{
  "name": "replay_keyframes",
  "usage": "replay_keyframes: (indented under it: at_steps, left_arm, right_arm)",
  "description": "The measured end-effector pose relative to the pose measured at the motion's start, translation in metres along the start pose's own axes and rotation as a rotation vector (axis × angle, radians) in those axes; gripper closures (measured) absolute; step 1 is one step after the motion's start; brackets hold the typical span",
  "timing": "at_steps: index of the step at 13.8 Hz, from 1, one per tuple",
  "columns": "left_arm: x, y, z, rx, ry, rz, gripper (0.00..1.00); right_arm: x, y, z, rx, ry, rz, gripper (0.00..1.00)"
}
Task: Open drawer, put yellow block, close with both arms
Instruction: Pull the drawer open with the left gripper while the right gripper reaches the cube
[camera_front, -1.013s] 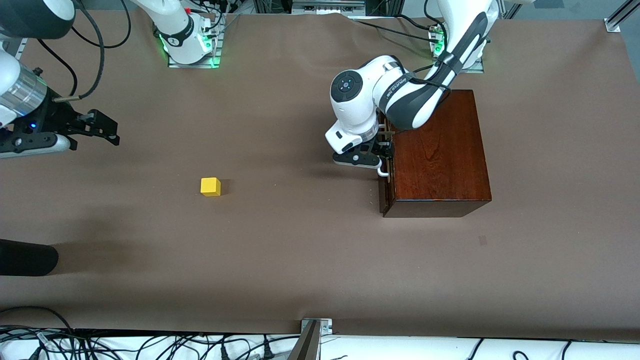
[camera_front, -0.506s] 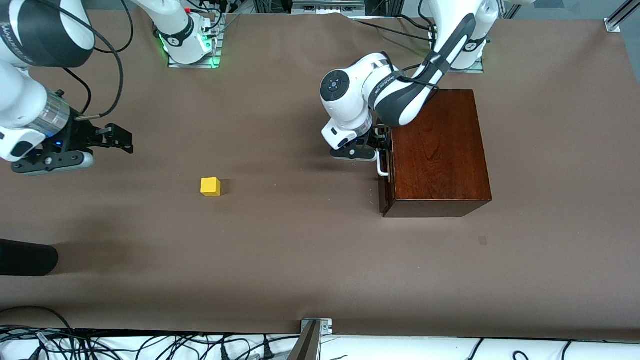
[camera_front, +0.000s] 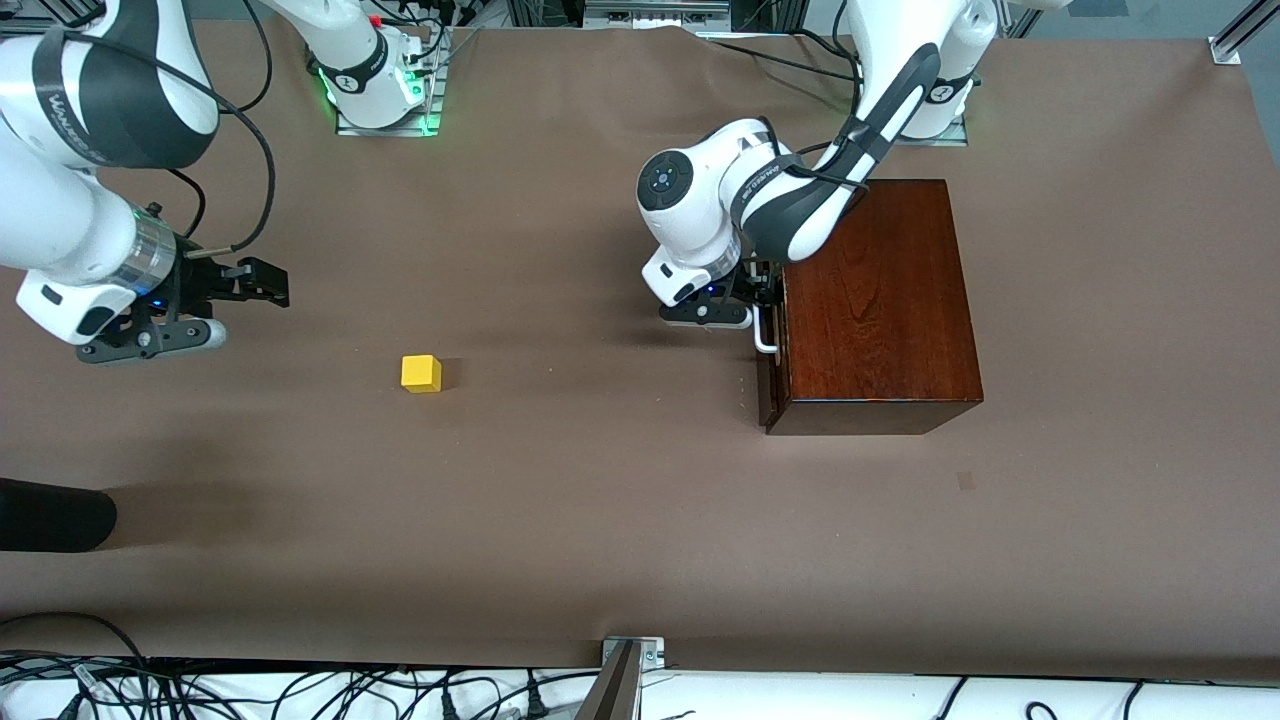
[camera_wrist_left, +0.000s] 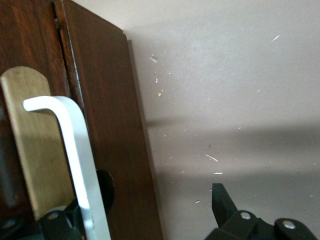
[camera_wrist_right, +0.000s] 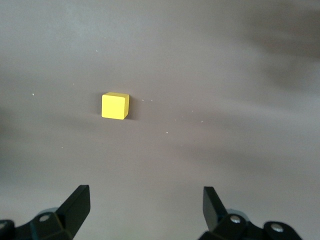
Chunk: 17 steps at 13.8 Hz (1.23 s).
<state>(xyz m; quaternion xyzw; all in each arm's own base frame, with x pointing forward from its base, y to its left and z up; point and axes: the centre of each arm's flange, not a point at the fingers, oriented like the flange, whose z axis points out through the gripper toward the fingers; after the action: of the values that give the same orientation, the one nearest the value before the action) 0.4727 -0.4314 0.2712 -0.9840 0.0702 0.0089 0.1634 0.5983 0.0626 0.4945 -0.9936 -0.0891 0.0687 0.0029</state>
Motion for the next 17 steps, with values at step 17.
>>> replay_keyframes:
  at_steps: [17]
  left_arm:
    - [-0.01,0.089,-0.058,-0.156,0.021,-0.062,0.0]
  right_arm:
    - [0.035,-0.071,0.091,-0.006,0.004,0.015,0.0]
